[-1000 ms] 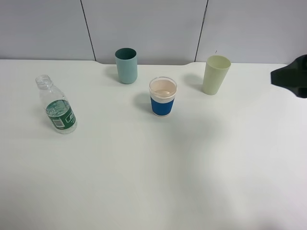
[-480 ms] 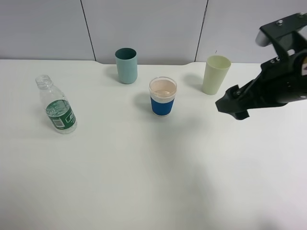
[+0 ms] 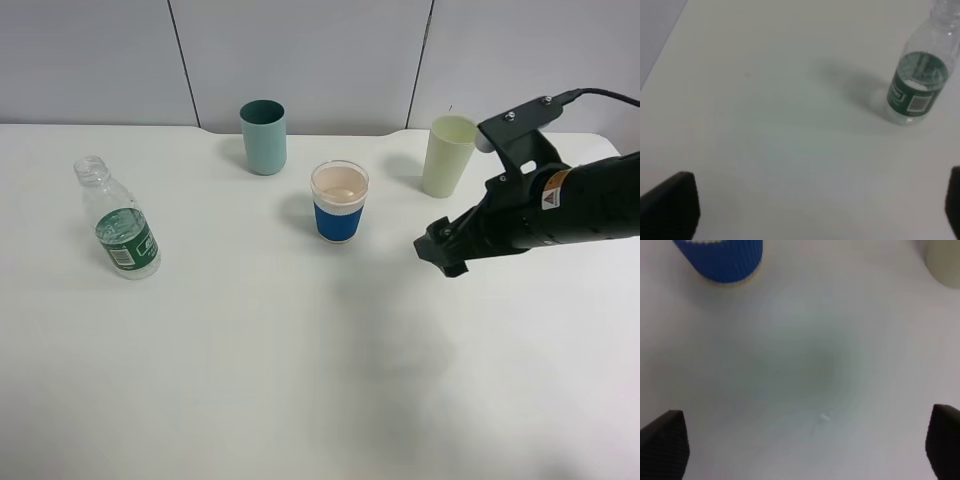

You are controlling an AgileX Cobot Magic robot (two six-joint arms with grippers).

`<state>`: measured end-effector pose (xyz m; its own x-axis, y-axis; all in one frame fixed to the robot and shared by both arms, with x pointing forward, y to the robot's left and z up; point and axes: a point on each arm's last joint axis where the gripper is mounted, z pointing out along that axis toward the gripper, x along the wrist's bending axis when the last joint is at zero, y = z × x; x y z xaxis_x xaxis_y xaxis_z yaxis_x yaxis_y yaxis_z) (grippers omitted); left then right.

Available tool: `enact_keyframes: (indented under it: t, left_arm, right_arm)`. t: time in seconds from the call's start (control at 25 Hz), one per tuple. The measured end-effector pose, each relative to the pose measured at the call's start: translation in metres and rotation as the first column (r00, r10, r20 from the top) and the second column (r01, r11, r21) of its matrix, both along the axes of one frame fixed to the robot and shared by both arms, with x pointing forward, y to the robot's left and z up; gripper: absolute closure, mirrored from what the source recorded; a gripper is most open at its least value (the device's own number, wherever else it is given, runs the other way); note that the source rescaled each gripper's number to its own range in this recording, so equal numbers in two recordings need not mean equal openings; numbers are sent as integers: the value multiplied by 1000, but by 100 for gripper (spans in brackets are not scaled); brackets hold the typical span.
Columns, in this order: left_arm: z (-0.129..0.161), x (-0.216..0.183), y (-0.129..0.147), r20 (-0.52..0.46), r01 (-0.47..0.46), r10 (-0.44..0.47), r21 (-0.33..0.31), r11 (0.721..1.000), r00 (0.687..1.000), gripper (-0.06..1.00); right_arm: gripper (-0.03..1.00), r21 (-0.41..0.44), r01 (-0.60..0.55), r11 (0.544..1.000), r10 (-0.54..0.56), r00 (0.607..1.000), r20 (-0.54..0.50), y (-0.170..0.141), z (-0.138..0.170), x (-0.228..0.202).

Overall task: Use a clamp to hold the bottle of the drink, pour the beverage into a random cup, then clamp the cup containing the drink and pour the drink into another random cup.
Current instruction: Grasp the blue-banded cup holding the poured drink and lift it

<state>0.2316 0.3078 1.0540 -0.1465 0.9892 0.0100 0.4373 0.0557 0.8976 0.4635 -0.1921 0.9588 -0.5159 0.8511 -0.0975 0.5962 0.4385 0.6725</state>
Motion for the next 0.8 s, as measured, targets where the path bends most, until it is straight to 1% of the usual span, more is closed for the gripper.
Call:
enact_keyframes:
  t: [0.08,0.24,0.32,0.52,0.64,0.8]
  left_arm:
    - [0,0,0,0,0,0,0,1000,1000,-6]
    - [0,0,0,0,0,0,0,1000,1000,-6]
    - [0,0,0,0,0,0,0,1000,1000,-6]
    - [0,0,0,0,0,0,0,1000,1000,-6]
    - [0,0,0,0,0,0,0,1000,1000,-6]
    - [0,0,0,0,0,0,0,1000,1000,-6]
  right_arm:
    - [12,11,-4,1000,3,1000,22,2,-5,4]
    - [0,13,-11,1000,10,1000,28,7,-20,12]
    - [-2,11,-12,1000,12,1000,23,8,-28,16]
    - [-3,0,-50,999,50,998,40,13,-45,23]
    - [-3,9,-81,997,80,994,81,17,-52,27]
    - [-3,45,-109,993,101,983,152,23,-61,34]
